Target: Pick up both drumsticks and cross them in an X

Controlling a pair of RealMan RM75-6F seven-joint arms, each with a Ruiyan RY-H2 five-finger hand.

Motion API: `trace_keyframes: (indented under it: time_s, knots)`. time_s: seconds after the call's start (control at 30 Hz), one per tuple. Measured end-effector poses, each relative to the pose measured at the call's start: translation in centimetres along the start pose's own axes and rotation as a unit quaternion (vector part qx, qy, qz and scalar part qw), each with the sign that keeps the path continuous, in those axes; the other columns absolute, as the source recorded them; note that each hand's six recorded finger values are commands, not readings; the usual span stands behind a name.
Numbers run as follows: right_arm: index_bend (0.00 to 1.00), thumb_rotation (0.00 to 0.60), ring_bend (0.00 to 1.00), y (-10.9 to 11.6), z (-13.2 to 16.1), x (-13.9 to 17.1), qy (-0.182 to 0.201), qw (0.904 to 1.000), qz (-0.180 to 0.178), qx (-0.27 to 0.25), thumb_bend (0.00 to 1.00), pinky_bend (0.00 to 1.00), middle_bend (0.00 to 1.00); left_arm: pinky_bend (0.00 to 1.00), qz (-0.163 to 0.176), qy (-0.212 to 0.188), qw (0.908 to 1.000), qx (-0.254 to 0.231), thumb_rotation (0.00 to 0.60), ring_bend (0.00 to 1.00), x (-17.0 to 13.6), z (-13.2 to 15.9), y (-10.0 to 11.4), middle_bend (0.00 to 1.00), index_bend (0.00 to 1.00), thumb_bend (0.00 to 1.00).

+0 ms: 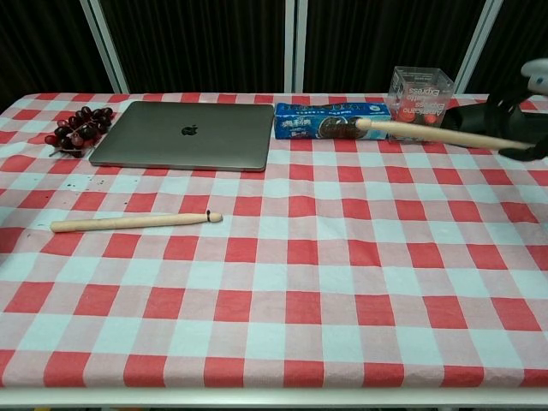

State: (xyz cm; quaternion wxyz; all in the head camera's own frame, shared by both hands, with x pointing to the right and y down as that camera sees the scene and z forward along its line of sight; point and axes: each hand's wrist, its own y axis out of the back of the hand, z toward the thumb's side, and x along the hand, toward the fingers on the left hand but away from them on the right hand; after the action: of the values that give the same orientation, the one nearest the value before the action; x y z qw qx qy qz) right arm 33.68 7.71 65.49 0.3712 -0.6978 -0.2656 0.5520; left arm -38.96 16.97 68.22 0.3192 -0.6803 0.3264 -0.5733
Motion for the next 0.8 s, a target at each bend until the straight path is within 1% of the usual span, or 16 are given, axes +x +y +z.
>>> trace_keyframes:
  time_s: [0.07, 0.2, 0.3, 0.43, 0.63, 0.8]
  knots:
    - [0.63, 0.600, 0.31, 1.5, -0.1, -0.1, -0.001, 0.9999, -0.011, -0.004, 0.64, 0.19, 0.61, 0.33, -0.006, -0.005, 0.9999, 0.008, 0.600, 0.26, 1.0, 1.5, -0.6, 0.44, 0.43, 0.30]
    - [0.63, 0.600, 0.31, 2.5, -0.2, -0.2, -0.004, 0.9998, -0.016, -0.007, 0.64, 0.19, 0.61, 0.34, -0.013, -0.012, 0.9996, 0.023, 0.600, 0.26, 2.7, 4.2, -1.8, 0.44, 0.43, 0.29]
    - [0.63, 0.600, 0.31, 2.4, -0.5, -0.2, -0.010, 0.9998, -0.013, -0.009, 0.64, 0.19, 0.61, 0.35, -0.017, -0.014, 0.9991, 0.036, 0.600, 0.26, 3.6, 6.0, -2.4, 0.45, 0.43, 0.29]
    - [0.63, 0.600, 0.31, 1.8, -1.0, -0.1, -0.017, 0.9998, -0.003, -0.011, 0.64, 0.19, 0.61, 0.35, -0.026, -0.014, 0.9971, 0.070, 0.600, 0.28, 4.7, 7.7, -3.4, 0.46, 0.43, 0.28]
    - [0.62, 0.600, 0.31, 1.1, -1.6, 0.1, -0.024, 0.9996, 0.006, -0.014, 0.64, 0.19, 0.61, 0.35, -0.044, -0.002, 0.9917, 0.121, 0.600, 0.28, 5.5, 8.9, -4.9, 0.46, 0.43, 0.27]
    - [0.62, 0.600, 0.31, 0.4, -2.0, 0.1, -0.029, 0.9993, 0.013, -0.019, 0.64, 0.19, 0.61, 0.35, -0.056, 0.012, 0.9895, 0.133, 0.600, 0.31, 5.5, 9.1, -6.2, 0.49, 0.43, 0.27]
